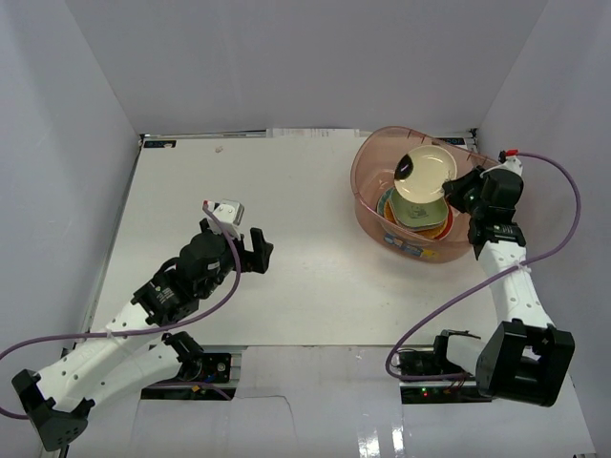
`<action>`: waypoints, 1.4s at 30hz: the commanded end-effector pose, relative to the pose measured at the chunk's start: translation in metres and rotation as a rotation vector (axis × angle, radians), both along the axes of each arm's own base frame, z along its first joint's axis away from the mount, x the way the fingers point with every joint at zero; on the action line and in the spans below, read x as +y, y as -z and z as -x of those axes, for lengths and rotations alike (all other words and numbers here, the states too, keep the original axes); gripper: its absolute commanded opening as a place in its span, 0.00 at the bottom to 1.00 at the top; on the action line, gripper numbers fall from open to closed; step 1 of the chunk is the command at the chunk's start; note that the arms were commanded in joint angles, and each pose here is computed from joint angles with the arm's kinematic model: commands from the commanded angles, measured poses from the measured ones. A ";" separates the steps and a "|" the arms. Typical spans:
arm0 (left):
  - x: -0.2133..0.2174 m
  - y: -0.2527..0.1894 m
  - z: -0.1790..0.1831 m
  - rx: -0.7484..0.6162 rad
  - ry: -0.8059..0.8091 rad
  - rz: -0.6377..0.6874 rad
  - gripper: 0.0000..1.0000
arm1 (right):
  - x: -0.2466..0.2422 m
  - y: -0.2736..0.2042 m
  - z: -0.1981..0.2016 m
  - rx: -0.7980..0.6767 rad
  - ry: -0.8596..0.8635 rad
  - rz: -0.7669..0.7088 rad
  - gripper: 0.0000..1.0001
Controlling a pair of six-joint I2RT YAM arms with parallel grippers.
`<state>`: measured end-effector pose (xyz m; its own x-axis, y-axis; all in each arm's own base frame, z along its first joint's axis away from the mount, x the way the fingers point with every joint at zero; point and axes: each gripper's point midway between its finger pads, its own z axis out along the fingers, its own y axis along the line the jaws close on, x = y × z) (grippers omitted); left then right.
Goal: Place the plates into the plastic bin on the countertop
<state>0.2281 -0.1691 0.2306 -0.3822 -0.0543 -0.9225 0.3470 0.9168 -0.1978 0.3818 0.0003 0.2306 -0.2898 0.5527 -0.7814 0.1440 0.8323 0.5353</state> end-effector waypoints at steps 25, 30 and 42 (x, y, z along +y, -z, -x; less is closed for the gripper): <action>0.000 0.002 0.001 -0.002 0.015 -0.006 0.98 | -0.016 0.020 0.008 0.087 0.008 0.126 0.90; 0.001 0.000 -0.001 -0.005 0.006 -0.004 0.98 | -0.016 0.024 0.016 0.095 0.007 0.133 0.92; -0.005 -0.062 0.002 -0.099 0.029 0.149 0.98 | 0.082 -0.092 0.063 -0.268 -0.376 0.082 0.20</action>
